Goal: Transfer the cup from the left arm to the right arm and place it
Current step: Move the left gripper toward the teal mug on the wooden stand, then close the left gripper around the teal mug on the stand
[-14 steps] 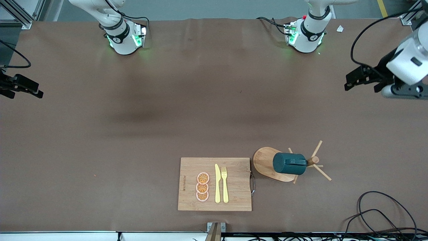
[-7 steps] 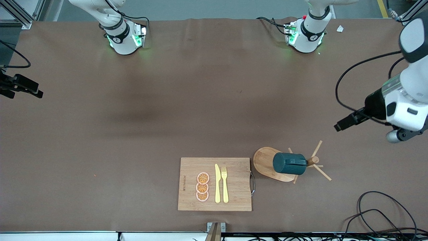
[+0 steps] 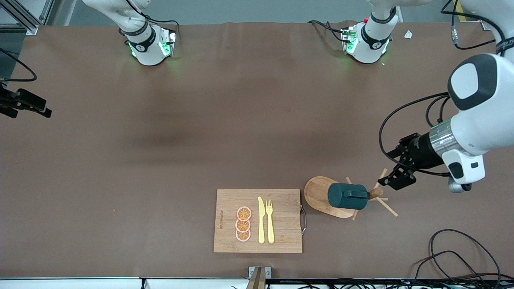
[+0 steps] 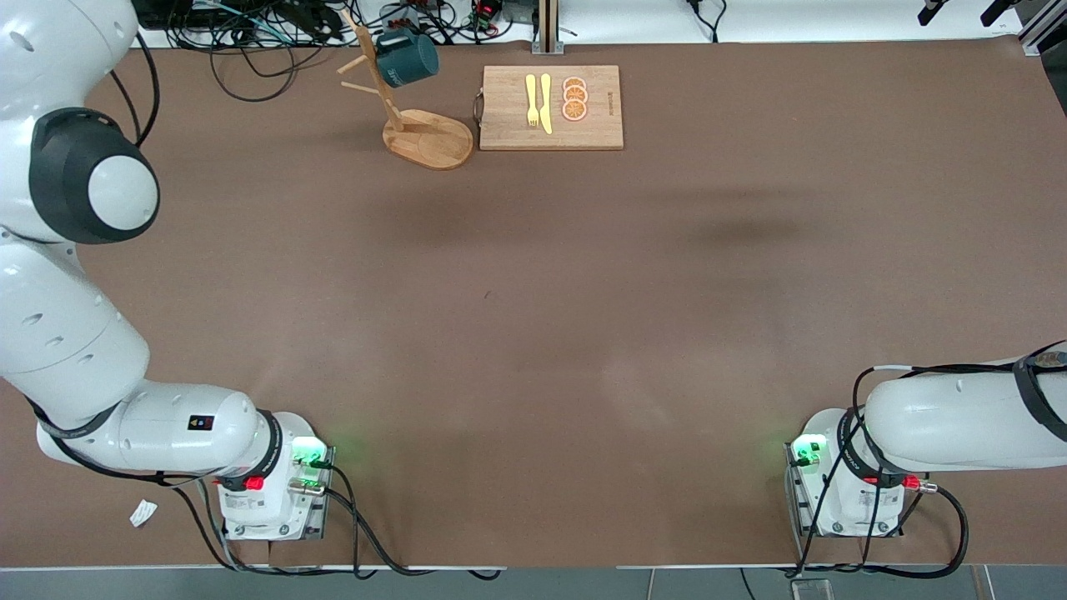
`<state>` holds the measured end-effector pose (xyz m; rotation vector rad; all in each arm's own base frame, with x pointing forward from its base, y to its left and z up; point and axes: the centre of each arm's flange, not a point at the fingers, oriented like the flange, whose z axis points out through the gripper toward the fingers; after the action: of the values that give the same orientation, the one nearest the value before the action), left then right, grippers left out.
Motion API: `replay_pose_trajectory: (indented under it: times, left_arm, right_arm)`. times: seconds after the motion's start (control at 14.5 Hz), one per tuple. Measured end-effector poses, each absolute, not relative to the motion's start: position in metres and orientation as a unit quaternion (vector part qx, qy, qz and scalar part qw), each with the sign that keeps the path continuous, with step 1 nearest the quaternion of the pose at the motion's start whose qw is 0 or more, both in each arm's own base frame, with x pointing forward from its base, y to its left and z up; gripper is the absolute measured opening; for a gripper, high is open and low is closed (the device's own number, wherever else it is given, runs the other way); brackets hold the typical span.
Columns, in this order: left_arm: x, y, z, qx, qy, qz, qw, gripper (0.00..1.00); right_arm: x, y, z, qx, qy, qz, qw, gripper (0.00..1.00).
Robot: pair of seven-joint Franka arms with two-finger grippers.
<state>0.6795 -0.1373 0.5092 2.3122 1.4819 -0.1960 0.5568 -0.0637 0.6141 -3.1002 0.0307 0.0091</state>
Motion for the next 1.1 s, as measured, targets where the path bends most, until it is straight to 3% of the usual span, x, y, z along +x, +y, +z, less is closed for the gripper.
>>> replay_pose_trajectory:
  times: [0.28,1.1]
  left_arm:
    - [0.694,-0.135,0.481,0.785,0.57,-0.1,0.218,1.0]
    - [0.711,-0.157,0.416,0.694,0.679,-0.138,0.198,1.0]
  right_arm:
    - [0.557,-0.064,0.615,-1.0,0.01,0.002,0.021,1.0]
    - [0.557,-0.064,0.616,-1.0,0.008,0.001,0.02,1.0]
